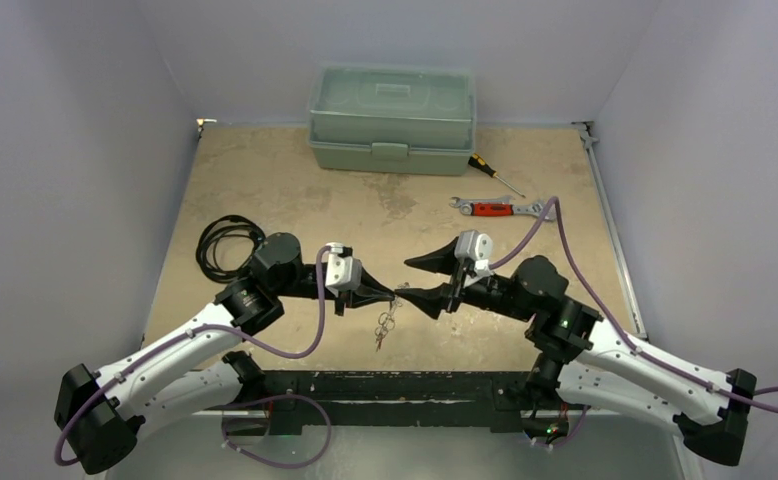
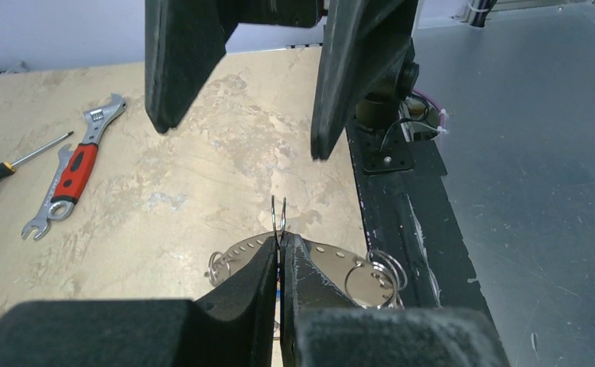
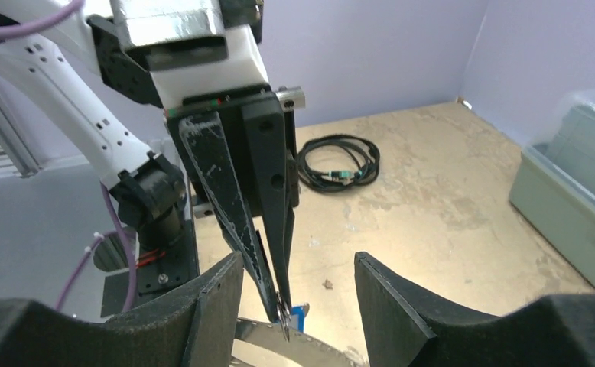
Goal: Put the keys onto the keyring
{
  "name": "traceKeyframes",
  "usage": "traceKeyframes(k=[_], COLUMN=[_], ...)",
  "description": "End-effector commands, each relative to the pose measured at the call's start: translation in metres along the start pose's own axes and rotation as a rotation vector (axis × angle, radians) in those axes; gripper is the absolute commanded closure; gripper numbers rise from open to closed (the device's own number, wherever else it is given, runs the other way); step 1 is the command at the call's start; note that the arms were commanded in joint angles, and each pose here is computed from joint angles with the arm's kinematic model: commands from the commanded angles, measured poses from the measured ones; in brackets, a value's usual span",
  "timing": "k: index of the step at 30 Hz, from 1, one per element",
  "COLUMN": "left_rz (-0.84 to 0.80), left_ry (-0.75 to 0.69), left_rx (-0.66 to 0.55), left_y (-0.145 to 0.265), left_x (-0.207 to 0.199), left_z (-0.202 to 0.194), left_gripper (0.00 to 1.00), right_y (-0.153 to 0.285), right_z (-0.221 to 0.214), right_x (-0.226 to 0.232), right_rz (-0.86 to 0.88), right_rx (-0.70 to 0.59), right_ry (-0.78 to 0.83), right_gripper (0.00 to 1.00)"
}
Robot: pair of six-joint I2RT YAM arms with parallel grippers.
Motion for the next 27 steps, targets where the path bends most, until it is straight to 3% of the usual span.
traceKeyframes(k=[1,12,17,23,27], left_rz=[0.015,0.095,0.088,0.089,0.09], left_ry=[-0.087,-0.121,-0.11,-0.115,-0.114], left_rx=[-0.044,0.006,0.022,0.019,0.018], left_y=[0.003,0.012,0.01,0.011,0.011], left_x=[0.002,0.007,0.008,0.007,0.007], left_z=[0.021,0.021,0.019,0.02,0.02], left_gripper=[1.0,1.0,1.0,1.0,1.0], right_y=[-0.002,-0.014,-0.016,-0.017,-0.019], right_z=[-0.001,-0.023,-0.026,-0.029,-0.035], right_x=[-0.002,0.013,0.013,0.011,0.009], right_rz=[-0.007,0.083,0.092,0.075,0.063], right_rx=[0.049,0.163,0.176,0.184,0.205], right_ry=[0.006,0.053,0.063,0.069,0.072], right_gripper=[0.41,0.46,0.51,0.63,0.63])
Point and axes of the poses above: each gripper's point midway between its finger pads, its own y axis back along the fingers, its own x axis along the line the jaws close on, z = x × y, the point moved 5 cm from there along y, back along the fingers, and after that the axes turned 7 degrees about y, right-handed, at the moved point
